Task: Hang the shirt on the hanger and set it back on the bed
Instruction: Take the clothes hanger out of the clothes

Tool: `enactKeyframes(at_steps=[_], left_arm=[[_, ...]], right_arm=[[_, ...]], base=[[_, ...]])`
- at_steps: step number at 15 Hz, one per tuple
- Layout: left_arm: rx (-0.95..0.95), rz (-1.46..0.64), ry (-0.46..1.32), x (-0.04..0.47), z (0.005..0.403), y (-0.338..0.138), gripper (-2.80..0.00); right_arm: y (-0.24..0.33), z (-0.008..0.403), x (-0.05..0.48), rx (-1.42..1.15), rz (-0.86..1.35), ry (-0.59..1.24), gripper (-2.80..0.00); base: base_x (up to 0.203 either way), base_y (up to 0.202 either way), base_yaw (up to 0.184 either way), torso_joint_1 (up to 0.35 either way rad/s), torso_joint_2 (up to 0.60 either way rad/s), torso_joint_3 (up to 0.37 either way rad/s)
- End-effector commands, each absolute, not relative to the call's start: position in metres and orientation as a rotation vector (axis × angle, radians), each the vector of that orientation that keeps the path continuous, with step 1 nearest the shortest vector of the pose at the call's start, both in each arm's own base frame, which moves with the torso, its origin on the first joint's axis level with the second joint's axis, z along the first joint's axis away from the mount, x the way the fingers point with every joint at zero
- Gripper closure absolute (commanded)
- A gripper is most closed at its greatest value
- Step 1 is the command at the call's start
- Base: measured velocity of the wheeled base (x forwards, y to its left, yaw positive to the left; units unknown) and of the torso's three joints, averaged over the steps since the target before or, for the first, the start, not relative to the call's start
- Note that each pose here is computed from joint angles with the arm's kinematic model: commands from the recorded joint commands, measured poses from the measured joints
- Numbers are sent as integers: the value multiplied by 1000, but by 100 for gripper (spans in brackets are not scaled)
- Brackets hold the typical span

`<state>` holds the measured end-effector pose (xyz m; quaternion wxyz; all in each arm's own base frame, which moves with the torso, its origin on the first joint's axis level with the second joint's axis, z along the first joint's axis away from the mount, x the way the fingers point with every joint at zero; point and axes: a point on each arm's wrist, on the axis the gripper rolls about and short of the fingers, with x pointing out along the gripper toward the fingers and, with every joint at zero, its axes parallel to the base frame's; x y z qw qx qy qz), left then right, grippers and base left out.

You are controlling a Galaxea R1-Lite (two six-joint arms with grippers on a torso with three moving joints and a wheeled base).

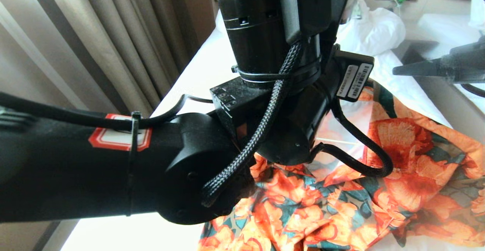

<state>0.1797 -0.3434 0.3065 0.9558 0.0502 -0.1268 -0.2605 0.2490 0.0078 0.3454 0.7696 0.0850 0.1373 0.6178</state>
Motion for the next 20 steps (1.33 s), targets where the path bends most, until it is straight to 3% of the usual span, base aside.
enactKeyframes(at_steps=[1,7,15,16,20], left_arm=[[99,-515,-262,182,309,-339,0],[108,-461,-264,190,321,-319,0],[120,-427,-253,191,332,-296,0],[120,-422,-252,192,332,-295,0],[126,-395,-247,198,331,-288,0]], right_arm=[[-6,346,249,175,1283,280,-280],[-19,345,253,108,1126,294,-280],[-32,323,252,30,1095,269,-280],[-35,321,252,20,1085,262,0],[-36,320,250,36,1076,271,0]], base=[[0,0,0,0,0,0],[0,0,0,0,0,0],[0,0,0,0,0,0],[0,0,0,0,0,0],[0,0,0,0,0,0]])
